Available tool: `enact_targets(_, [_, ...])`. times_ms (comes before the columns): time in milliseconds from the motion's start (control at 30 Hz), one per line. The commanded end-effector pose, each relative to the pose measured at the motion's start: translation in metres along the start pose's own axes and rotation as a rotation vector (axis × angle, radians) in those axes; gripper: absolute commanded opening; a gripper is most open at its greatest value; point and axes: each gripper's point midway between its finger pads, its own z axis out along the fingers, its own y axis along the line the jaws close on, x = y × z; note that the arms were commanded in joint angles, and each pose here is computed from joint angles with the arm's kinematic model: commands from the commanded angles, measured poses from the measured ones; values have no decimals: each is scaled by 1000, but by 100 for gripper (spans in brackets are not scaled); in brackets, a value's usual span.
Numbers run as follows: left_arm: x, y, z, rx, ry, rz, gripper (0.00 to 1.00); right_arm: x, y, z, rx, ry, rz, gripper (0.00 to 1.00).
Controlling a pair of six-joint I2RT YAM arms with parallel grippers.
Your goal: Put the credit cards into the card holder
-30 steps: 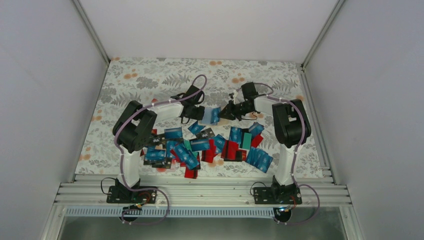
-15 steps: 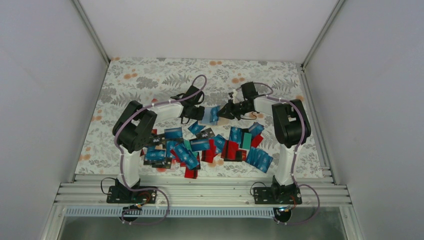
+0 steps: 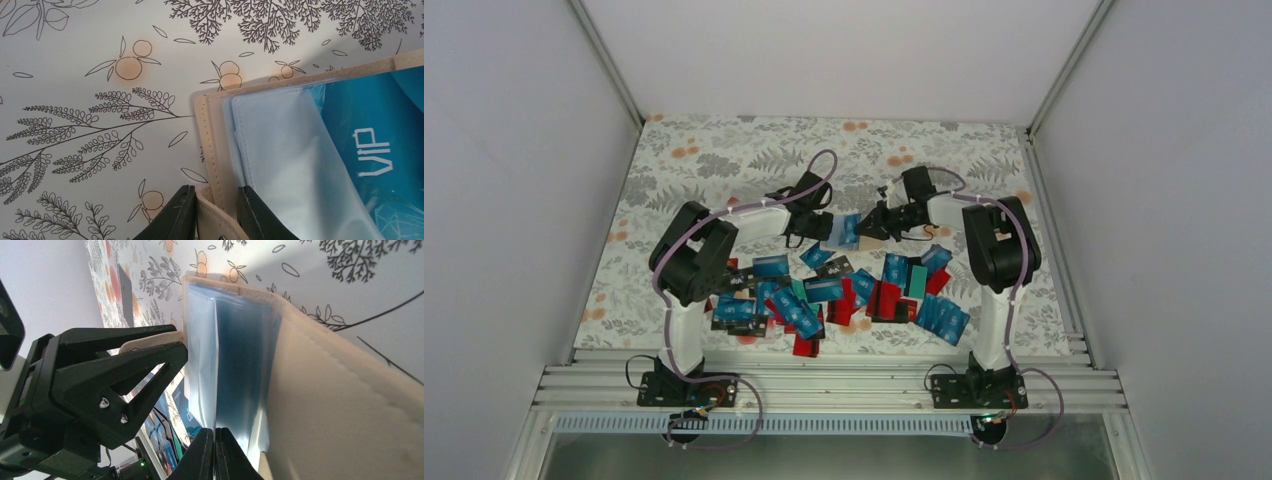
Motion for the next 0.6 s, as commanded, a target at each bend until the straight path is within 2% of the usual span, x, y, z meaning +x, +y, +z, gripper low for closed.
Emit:
enact_targets(0, [13,3,4,2,34,-6,21,2,0,11,-12,19,-4,5])
enact_targets(400, [14,4,4,-1,34,-4,21,8,-17,18,16,47,-3,5])
enact_targets(567, [15,5,2,-6,34,-3,21,2,-21,4,77,-2,-8,4])
